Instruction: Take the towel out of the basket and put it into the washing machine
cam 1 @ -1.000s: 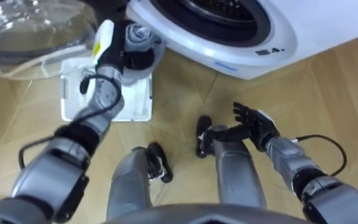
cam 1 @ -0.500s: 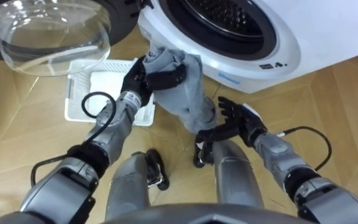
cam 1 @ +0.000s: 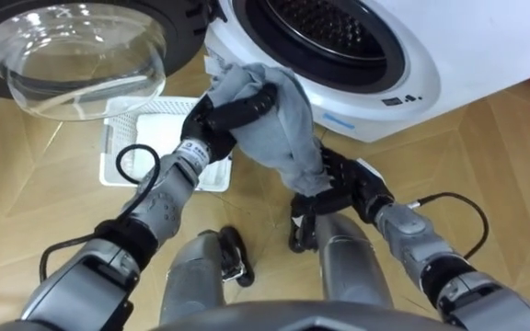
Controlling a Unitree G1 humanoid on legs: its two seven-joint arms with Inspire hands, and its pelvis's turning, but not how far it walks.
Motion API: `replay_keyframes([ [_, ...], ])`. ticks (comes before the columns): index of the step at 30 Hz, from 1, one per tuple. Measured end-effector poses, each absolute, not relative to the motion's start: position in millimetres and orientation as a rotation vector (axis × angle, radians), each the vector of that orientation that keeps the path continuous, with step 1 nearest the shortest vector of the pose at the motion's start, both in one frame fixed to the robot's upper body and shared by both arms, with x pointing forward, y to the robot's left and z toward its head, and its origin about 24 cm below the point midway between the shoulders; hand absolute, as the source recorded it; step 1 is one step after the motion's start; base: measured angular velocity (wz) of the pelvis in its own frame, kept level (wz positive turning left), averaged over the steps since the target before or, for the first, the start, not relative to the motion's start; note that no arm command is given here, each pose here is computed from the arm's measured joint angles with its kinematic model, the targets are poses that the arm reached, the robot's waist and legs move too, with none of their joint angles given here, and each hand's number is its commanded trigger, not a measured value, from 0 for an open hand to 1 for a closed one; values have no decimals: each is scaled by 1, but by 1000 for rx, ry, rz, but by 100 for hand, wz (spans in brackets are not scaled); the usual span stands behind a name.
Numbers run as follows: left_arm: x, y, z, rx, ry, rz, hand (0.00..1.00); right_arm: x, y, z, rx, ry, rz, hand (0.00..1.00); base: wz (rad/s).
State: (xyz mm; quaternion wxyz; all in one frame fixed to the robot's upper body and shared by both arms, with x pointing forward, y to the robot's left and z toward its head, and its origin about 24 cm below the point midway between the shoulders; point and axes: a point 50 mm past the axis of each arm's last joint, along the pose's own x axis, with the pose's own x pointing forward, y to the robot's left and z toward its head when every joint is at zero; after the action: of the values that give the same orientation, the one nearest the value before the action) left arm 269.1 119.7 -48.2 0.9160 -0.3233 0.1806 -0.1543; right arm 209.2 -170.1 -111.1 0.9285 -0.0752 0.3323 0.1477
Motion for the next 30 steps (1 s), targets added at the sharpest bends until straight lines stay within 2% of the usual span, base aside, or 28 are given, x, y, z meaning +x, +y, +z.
replay_keyframes([
  [6, 271, 117, -45, -727, 374, -342, 100, 207, -172, -112, -148, 691, 296, 0, 0],
  [7, 270, 115, -46, -748, 382, -341, 100, 207, -172, -112, -147, 693, 293, 29, 0],
  [8, 270, 115, -46, -757, 387, -341, 100, 207, -172, -113, -146, 694, 292, 81, 0],
  [9, 270, 114, -47, -771, 394, -342, 100, 207, -172, -113, -146, 697, 291, 100, 0],
  [20, 253, 107, -59, -832, 464, -410, 100, 197, -185, -121, -169, 806, 236, 100, -1],
  [30, 242, 106, -65, -873, 499, -458, 100, 206, -181, -117, -230, 820, 262, 100, -3],
])
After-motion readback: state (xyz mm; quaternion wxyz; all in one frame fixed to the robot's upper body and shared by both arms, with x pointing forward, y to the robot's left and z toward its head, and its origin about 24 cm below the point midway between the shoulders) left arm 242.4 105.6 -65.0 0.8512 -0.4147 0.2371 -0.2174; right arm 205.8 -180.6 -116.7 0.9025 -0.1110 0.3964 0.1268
